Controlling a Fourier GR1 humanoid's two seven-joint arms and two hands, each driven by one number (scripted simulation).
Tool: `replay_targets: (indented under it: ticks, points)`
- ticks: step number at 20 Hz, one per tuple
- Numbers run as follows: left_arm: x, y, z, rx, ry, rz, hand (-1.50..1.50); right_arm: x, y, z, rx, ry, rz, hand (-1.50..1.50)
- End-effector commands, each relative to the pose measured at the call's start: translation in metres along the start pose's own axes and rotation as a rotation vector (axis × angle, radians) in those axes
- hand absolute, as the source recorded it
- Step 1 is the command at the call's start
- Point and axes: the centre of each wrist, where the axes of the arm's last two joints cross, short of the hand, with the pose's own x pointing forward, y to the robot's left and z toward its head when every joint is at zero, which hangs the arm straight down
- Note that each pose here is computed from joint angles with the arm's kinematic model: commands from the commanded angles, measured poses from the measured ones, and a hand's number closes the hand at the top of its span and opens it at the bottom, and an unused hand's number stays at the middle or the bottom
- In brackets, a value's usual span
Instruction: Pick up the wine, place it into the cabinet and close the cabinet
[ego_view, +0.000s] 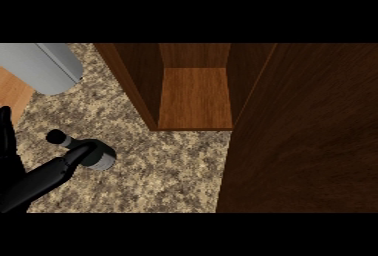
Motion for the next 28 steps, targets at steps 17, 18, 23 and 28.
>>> replay_targets:
  ticks: [17,18,23,28]
  points:
    - [-0.086,0.039,0.003,0.095,0.116,-0.073,-1.50,0.030,0.001,0.024,0.078,-0.055,-0.051,-1.50]
    - [-0.095,0.040,0.019,0.086,0.143,-0.054,-1.50,0.014,-0.006,0.022,0.049,-0.052,-0.040,-1.50]
    - [-0.125,0.056,0.018,0.072,0.138,-0.093,-1.50,0.030,0.002,0.030,0.064,-0.043,-0.043,-1.50]
    - [-0.136,0.072,0.015,0.071,0.157,-0.067,-1.50,0.024,0.009,0.015,0.078,-0.039,-0.053,-1.50]
